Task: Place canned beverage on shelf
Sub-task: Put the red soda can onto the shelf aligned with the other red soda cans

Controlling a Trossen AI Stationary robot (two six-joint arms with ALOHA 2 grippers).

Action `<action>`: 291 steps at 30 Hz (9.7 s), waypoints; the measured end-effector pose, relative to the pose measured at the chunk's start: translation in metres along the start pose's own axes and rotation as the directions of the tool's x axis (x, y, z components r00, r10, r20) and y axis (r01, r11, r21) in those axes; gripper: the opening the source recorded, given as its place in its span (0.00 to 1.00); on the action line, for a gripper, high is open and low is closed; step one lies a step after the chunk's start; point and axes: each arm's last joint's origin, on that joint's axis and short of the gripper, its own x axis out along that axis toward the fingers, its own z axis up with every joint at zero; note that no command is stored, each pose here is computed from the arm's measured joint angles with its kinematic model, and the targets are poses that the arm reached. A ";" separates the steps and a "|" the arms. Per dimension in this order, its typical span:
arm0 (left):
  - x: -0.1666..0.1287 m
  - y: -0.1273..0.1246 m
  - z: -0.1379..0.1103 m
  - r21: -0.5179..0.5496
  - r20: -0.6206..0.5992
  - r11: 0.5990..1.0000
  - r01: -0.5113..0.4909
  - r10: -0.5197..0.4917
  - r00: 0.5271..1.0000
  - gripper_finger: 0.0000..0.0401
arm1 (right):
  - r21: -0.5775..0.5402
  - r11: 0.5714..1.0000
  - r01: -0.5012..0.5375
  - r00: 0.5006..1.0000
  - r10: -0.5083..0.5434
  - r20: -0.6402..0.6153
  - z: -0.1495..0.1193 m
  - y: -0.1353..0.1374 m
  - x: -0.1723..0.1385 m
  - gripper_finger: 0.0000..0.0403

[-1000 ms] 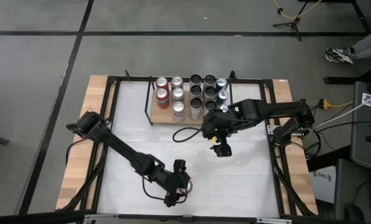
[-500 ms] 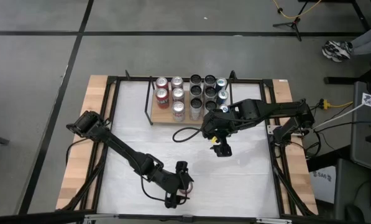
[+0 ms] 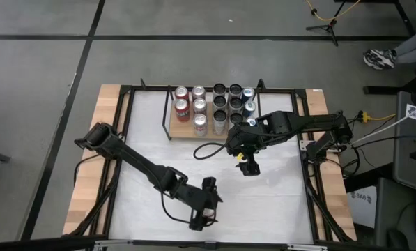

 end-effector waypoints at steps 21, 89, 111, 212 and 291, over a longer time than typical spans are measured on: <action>-0.012 -0.021 -0.011 0.038 -0.111 0.980 -0.195 0.198 0.974 0.82 | 0.000 1.000 0.000 1.000 0.000 -0.002 0.000 0.000 0.000 0.94; 0.010 -0.019 -0.032 0.014 -0.208 0.978 -0.209 0.208 0.956 0.82 | 0.211 0.974 -0.088 0.456 -0.148 0.877 -0.301 -0.010 0.046 0.94; 0.010 -0.018 -0.032 0.015 -0.210 0.977 -0.213 0.211 0.955 0.82 | 0.332 0.940 -0.078 0.483 -0.256 0.837 -0.305 -0.011 0.097 0.94; 0.010 -0.016 -0.032 0.020 -0.210 0.972 -0.233 0.231 0.950 0.67 | -0.067 0.998 -0.013 0.438 0.066 0.897 -0.300 -0.028 0.099 0.94; 0.012 -0.013 -0.011 -0.033 -0.219 0.978 -0.207 0.195 0.956 0.69 | -0.068 0.998 -0.013 0.438 0.067 0.897 -0.300 -0.028 0.099 0.94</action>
